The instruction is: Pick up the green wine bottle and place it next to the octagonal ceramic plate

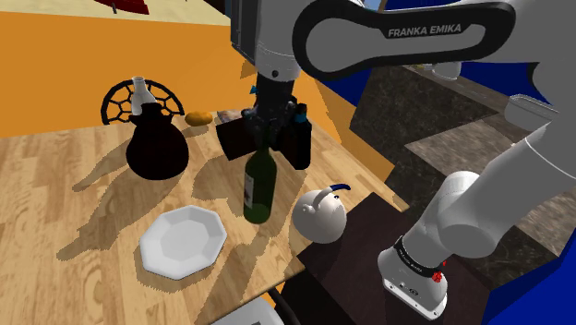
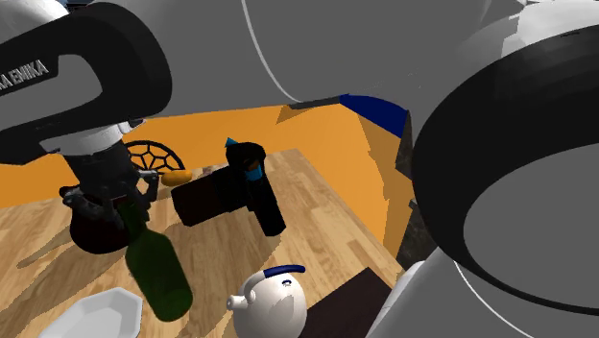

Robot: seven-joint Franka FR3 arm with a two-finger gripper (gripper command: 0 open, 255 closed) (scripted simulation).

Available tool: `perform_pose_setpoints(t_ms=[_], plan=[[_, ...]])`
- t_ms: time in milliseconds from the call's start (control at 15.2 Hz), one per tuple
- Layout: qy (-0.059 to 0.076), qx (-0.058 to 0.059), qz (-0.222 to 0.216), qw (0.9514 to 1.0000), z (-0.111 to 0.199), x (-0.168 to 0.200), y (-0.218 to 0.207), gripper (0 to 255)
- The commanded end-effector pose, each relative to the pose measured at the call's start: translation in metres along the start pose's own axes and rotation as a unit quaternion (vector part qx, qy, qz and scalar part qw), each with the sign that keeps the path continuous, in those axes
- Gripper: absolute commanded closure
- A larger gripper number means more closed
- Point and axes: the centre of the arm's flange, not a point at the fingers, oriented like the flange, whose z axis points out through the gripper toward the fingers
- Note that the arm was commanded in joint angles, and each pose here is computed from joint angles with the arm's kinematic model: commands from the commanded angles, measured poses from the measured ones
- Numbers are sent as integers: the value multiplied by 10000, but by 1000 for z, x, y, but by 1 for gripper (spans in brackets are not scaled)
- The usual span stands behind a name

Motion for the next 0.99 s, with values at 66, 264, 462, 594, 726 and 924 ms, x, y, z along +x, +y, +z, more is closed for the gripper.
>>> perform_pose_setpoints(t_ms=[66,264,462,594,726,924], plan=[[5,3,1,10000,16,-1,-1,255],[5,3,1,10000,32,-1,-1,255],[5,3,1,10000,48,-2,-1,255],[5,3,1,10000,62,-3,-1,255],[5,3,1,10000,62,-3,-1,255],[5,3,1,10000,62,-3,-1,255]])
